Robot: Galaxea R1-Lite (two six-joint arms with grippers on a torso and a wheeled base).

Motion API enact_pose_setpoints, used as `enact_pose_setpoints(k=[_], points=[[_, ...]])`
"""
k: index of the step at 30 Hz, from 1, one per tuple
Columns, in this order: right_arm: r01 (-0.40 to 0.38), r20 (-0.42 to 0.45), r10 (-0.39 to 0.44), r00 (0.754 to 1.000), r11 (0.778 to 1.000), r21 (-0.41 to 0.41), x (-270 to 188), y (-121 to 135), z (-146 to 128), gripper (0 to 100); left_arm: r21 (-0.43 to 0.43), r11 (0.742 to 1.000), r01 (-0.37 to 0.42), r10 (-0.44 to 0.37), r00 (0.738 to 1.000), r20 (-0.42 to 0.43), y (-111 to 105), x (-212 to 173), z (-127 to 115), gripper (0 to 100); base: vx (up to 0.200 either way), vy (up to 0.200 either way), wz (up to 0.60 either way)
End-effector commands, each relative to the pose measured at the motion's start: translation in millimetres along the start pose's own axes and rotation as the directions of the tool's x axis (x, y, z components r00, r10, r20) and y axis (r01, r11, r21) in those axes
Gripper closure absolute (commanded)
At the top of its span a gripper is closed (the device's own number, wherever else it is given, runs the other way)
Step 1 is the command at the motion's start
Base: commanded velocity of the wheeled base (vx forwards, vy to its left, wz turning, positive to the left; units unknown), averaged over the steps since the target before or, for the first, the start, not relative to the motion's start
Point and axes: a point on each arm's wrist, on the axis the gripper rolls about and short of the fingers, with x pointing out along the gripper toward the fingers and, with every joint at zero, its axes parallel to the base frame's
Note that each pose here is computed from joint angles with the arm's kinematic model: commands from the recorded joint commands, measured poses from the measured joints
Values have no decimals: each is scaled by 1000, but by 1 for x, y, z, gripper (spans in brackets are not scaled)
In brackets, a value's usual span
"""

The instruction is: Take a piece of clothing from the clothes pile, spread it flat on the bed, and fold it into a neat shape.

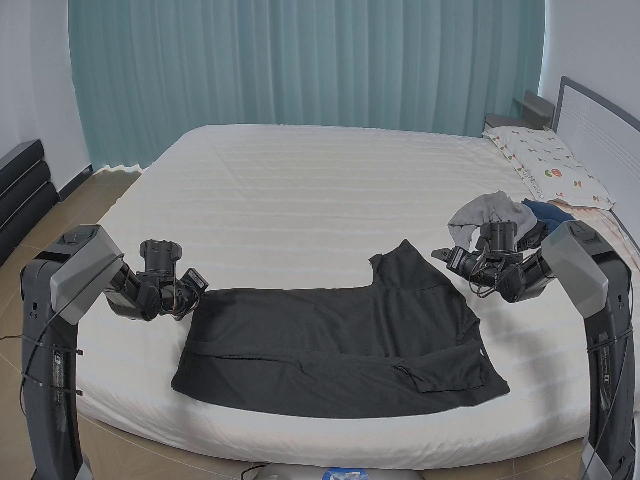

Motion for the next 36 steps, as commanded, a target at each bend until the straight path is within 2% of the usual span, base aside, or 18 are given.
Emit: enact_pose_setpoints(k=[1, 9, 17, 18, 28, 36], points=[[20, -39, -20, 999, 1000, -2, 24, -12, -20, 0, -2, 1000, -3, 3, 1000, -3, 0, -4, 0, 100, 0, 0, 0], [2, -5, -2, 1000, 1000, -4, 34, -12, -15, 0, 0, 1000, -2, 2, 1000, -4, 0, -3, 0, 100, 0, 0, 0], [-1, -12, 1, 1000, 1000, -6, 37, -11, -20, 0, 0, 1000, -3, 3, 1000, -5, 1, -3, -1, 100, 0, 0, 0], [1, -13, -1, 1000, 1000, -6, 37, -12, -20, 100, 0, 1000, -3, 3, 1000, -5, 1, -3, -1, 100, 0, 0, 0], [6, -1, -6, 1000, 1000, -2, 31, -13, -12, 100, -1, 1000, -1, 1, 1000, -3, 0, -3, 0, 100, 0, 0, 0], [0, -14, 0, 1000, 1000, 10, 10, -13, -3, 100, -1, 1000, 11, -11, 1000, 11, -5, -9, 5, 100, 0, 0, 0]])
